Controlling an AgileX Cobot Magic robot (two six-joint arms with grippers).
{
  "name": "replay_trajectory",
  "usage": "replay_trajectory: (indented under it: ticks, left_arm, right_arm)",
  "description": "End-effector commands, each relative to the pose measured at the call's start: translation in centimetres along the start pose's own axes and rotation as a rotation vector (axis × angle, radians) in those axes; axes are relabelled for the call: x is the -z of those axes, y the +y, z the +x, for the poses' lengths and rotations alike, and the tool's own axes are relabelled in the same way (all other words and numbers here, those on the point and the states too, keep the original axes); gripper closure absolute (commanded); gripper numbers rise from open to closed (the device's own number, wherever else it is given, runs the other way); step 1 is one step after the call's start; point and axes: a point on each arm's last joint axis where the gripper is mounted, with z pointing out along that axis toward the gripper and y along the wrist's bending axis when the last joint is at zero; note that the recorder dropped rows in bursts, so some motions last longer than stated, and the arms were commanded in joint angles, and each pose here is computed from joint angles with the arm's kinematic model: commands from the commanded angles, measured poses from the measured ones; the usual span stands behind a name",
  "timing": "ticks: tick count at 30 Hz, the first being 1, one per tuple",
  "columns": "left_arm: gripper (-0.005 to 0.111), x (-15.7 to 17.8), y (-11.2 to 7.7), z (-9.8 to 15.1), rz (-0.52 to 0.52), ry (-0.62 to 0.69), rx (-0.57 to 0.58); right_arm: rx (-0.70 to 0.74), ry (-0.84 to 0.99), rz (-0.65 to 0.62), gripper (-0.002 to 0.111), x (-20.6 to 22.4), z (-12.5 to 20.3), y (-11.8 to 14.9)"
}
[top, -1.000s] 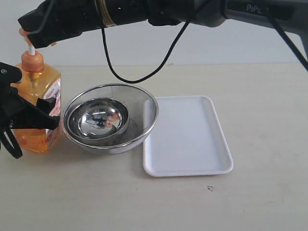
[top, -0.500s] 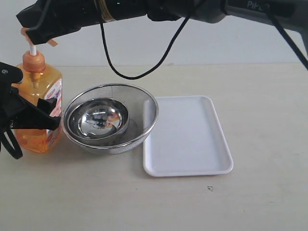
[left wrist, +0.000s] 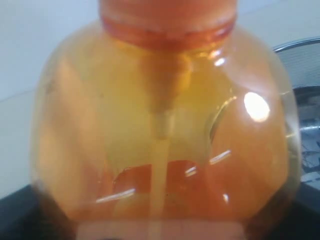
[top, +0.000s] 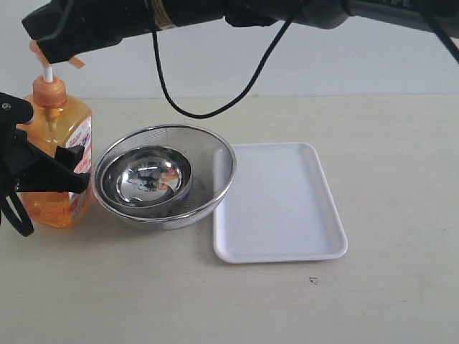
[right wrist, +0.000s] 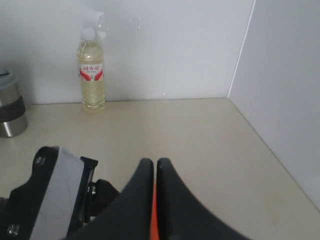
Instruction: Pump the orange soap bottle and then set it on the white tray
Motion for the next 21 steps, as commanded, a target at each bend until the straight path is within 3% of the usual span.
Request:
replay_trajectory:
  ticks: [1,21]
  left_arm:
    - [0.102,0.0,0.0,-0.4,-0.004,-0.021,0.003]
    - [0.102,0.0,0.0,-0.4,-0.004,-0.021,0.003]
  right_arm:
    - [-0.015,0.018,0.0,0.109,0.2,0.7,0.2]
    - [-0.069,0.092,-0.007,0.109,-0.8,4.2,0.3]
